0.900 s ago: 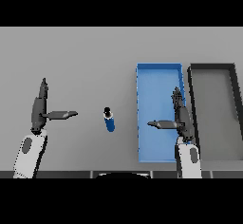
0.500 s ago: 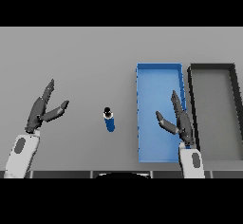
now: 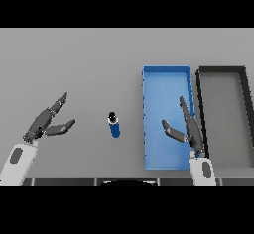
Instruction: Pick up the blue pipe and place it into the blue bin.
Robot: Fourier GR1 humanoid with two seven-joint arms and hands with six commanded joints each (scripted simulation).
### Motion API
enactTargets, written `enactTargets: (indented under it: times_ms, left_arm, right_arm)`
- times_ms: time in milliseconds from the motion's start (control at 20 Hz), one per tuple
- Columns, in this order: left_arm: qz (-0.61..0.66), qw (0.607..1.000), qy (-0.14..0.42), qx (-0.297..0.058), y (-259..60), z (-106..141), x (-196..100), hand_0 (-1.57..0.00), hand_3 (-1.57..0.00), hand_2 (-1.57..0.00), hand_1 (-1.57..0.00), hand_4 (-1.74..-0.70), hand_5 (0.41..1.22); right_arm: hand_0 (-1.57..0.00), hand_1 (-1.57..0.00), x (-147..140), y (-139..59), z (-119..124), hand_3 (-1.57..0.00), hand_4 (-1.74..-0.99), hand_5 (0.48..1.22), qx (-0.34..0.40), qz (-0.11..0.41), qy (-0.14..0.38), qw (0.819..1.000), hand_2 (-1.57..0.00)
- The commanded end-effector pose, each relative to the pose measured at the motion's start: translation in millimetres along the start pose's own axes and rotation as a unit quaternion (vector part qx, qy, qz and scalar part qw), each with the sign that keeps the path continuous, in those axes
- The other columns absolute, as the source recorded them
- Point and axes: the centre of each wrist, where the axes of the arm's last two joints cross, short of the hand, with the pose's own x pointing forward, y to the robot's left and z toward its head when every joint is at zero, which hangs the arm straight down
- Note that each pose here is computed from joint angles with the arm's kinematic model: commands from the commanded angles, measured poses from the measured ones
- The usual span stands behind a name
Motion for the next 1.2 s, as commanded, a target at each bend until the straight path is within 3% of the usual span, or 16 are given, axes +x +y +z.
enactTargets:
  times_ms: [0, 200, 300, 750, 1150]
  left_arm:
    - [0.001, 1.0, -0.005, -0.025, -6.2, 3.8, 0.9, 0.0, 0.0, 0.0, 0.0, -1.1, 0.567]
    - [0.011, 0.995, -0.008, -0.1, -38.1, 1.2, 9.9, 0.0, 0.0, 0.0, 0.0, -1.14, 0.503]
    - [0.009, 0.993, -0.009, -0.119, -55.7, -2.4, 9.9, 0.0, 0.0, 0.0, 0.0, -1.17, 0.49]
    - [0.014, 0.99, -0.002, -0.142, -107.4, -31.6, -2.6, 0.0, 0.0, 0.0, 0.0, -1.21, 0.468]
    - [0.011, 0.986, -0.009, -0.166, -138.4, -70.0, -10.5, 0.0, 0.0, 0.0, 0.0, -1.13, 0.462]
  right_arm:
    - [0.0, 0.0, 2.0, 2.3, -0.7, 0.0, -1.193, 0.605, 0.006, -0.001, -0.008, 1.0, 0.0]
    - [0.0, 0.0, -0.2, 6.9, -0.3, 0.0, -1.208, 0.611, 0.014, -0.004, -0.009, 1.0, 0.0]
    - [0.0, 0.0, 1.8, 7.1, 1.0, 0.0, -1.211, 0.613, 0.011, 0.001, -0.011, 1.0, 0.0]
    - [0.0, 0.0, 4.6, 5.3, 6.6, 0.0, -1.229, 0.622, 0.003, -0.005, -0.007, 1.0, 0.0]
    - [0.0, 0.0, 2.2, 2.6, 8.8, 0.0, -1.201, 0.605, 0.003, -0.002, -0.002, 1.0, 0.0]
